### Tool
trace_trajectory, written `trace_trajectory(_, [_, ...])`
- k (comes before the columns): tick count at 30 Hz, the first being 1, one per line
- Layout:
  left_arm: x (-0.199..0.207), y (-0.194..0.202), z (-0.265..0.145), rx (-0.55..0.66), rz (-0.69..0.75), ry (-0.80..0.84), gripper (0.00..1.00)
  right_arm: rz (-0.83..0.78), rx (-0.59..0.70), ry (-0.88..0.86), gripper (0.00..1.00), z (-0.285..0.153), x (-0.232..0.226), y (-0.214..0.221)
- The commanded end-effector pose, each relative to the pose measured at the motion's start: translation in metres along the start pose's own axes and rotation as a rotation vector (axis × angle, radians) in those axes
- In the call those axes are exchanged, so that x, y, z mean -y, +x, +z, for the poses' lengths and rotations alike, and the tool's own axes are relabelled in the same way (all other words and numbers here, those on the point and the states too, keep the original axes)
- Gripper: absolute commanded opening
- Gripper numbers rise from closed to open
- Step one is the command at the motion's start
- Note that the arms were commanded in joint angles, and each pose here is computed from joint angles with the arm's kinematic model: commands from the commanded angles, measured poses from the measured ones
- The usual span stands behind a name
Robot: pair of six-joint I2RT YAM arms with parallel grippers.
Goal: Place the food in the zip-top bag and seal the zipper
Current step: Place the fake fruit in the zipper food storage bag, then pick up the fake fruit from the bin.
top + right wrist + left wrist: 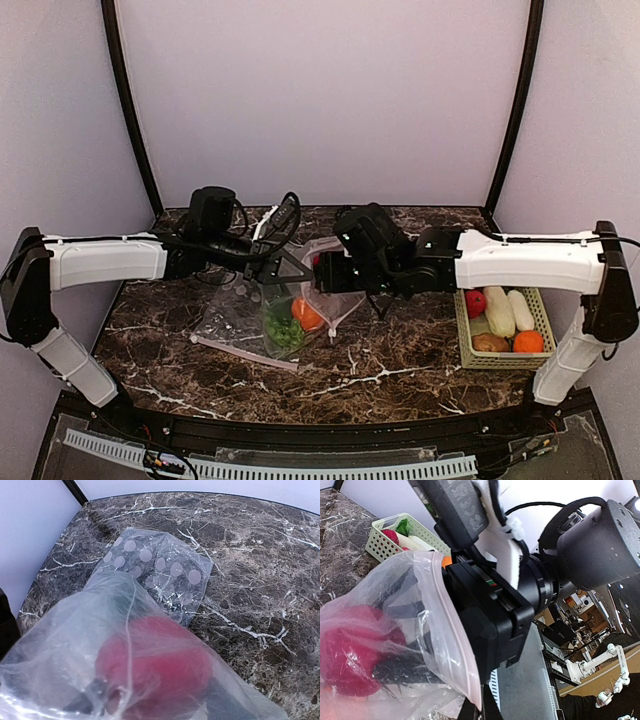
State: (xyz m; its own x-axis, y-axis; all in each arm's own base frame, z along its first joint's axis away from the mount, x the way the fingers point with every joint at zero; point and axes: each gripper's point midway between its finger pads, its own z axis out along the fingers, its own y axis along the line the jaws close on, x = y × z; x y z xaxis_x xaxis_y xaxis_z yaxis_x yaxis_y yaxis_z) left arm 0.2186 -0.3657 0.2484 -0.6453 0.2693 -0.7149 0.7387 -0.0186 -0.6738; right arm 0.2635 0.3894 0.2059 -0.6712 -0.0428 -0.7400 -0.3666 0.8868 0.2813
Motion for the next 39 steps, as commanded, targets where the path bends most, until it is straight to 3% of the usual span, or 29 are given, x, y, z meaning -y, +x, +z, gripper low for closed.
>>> trace_trajectory(1, [0.021,-0.005,-0.009,0.023,0.044,0.049,0.01,0.054,0.009,-0.028,0.68,-0.003,0.005,-0.002])
trace_trajectory(5, [0.019,-0.008,-0.011,0.037,0.036,0.046,0.01,0.043,0.014,-0.044,0.85,-0.009,0.004,-0.005])
trace_trajectory(9, [0.017,-0.009,-0.012,0.043,0.033,0.037,0.01,0.039,0.021,-0.051,0.91,-0.012,0.004,-0.009])
trace_trajectory(15, [0.010,-0.010,-0.014,0.050,0.024,0.019,0.01,0.023,0.031,-0.091,0.93,-0.020,-0.004,-0.015])
trace_trajectory(20, [-0.009,-0.017,-0.025,0.098,0.015,-0.082,0.01,-0.060,0.014,-0.300,0.96,-0.043,-0.039,-0.020])
trace_trajectory(24, [-0.020,-0.022,-0.035,0.127,0.014,-0.148,0.01,-0.067,0.018,-0.366,0.96,-0.067,-0.042,-0.020])
trace_trajectory(31, [-0.030,-0.020,-0.036,0.126,-0.003,-0.182,0.01,-0.028,0.058,-0.361,0.97,-0.112,-0.019,-0.028])
trace_trajectory(39, [-0.036,-0.019,-0.038,0.127,0.003,-0.222,0.01,0.070,0.008,-0.113,0.98,-0.127,0.064,0.001])
